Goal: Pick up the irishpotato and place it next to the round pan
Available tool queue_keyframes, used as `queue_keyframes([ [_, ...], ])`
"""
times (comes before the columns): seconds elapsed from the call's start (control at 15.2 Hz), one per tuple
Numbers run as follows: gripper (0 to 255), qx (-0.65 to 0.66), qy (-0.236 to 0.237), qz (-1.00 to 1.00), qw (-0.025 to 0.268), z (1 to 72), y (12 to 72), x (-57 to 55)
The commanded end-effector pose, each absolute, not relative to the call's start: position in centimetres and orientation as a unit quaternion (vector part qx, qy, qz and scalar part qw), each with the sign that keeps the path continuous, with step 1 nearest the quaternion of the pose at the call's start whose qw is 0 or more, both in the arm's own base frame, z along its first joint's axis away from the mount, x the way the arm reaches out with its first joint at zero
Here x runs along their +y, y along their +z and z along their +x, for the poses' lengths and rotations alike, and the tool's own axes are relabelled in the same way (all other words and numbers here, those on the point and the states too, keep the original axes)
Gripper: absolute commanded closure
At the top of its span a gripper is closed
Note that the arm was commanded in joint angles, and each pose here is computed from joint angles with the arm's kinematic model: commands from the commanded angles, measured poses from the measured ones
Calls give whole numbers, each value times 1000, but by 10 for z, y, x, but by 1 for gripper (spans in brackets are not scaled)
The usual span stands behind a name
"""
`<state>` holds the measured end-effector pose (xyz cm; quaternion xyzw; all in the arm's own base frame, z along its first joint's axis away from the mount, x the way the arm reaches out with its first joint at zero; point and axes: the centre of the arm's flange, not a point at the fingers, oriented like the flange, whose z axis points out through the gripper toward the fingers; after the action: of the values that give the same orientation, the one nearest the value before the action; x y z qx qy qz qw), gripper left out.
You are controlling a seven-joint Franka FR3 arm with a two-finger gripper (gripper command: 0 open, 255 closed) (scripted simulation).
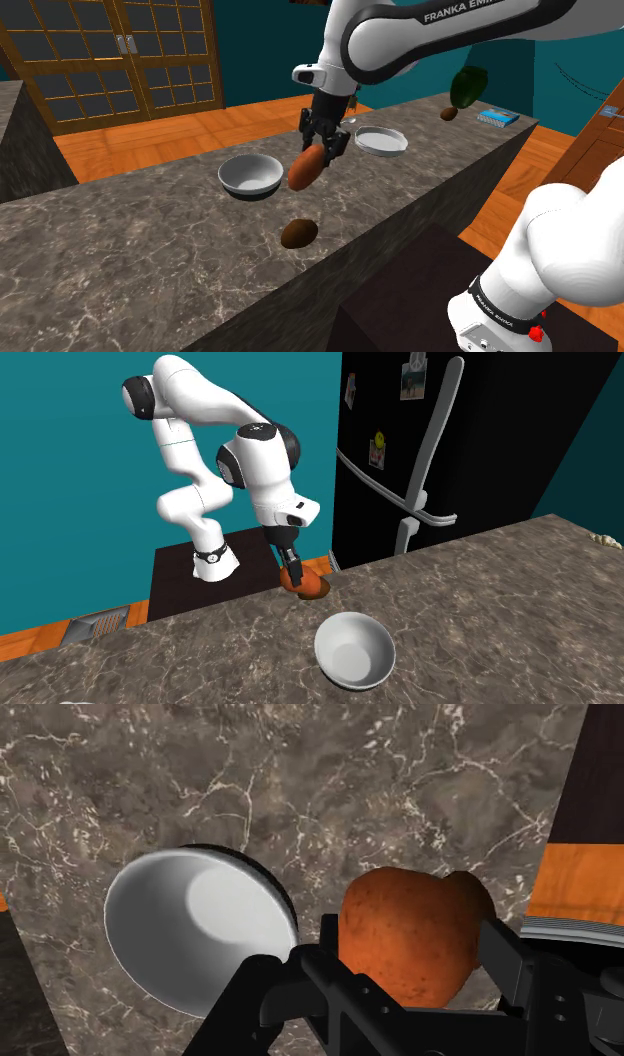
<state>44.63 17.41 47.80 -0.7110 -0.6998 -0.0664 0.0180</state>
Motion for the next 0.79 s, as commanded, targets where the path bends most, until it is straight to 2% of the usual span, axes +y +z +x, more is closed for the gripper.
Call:
queue_keyframes([
  [0.0,255,-700,-66,-710,18,441,476,149],
  [0.73,255,-700,-66,-710,18,415,477,6],
])
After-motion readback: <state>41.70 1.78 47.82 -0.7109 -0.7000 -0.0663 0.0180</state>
